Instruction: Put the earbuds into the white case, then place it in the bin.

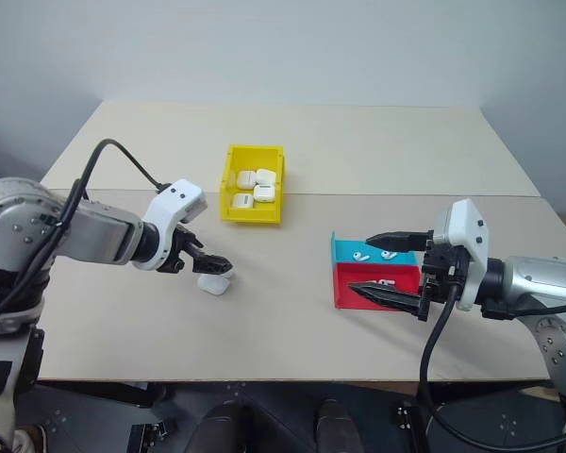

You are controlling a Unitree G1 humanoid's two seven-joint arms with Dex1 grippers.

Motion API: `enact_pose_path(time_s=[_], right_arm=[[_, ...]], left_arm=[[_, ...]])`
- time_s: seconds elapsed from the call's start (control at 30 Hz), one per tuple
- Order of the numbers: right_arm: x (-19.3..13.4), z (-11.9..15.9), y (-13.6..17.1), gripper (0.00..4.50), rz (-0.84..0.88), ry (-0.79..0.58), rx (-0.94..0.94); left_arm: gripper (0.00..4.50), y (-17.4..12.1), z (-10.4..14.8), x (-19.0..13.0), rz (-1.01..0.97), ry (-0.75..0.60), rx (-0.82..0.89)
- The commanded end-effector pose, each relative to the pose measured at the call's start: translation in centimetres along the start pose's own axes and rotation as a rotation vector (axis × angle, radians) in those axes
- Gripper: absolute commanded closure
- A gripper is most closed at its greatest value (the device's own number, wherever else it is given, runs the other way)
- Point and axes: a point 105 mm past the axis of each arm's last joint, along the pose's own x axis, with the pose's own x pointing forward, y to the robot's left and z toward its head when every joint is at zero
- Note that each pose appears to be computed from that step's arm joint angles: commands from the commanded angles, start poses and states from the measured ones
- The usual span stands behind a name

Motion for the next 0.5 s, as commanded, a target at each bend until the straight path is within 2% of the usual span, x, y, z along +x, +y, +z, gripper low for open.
enact_pose_path(time_s=[0.03, 0.13, 0.37, 0.5], right_arm=[[-0.2, 1.2, 0.1, 0.02, -0.009, -0.030, -0.045], [-0.2, 1.1, 0.0, 0.02, -0.011, -0.032, -0.043], [-0.1, 1.3, 0.0, 0.02, -0.021, -0.036, -0.045], [-0.1, 1.4, -0.1, 0.02, -0.026, -0.038, -0.046]], left_arm=[[0.00, -0.1, -0.5, -0.2, 0.004, 0.140, 0.030], [0.00, -0.3, -1.0, 0.2, -0.014, 0.231, 0.013], [0.00, -0.8, -1.1, 1.5, -0.007, 0.313, -0.034], [0.00, -0.6, -1.1, 2.1, 0.061, 0.294, -0.026]])
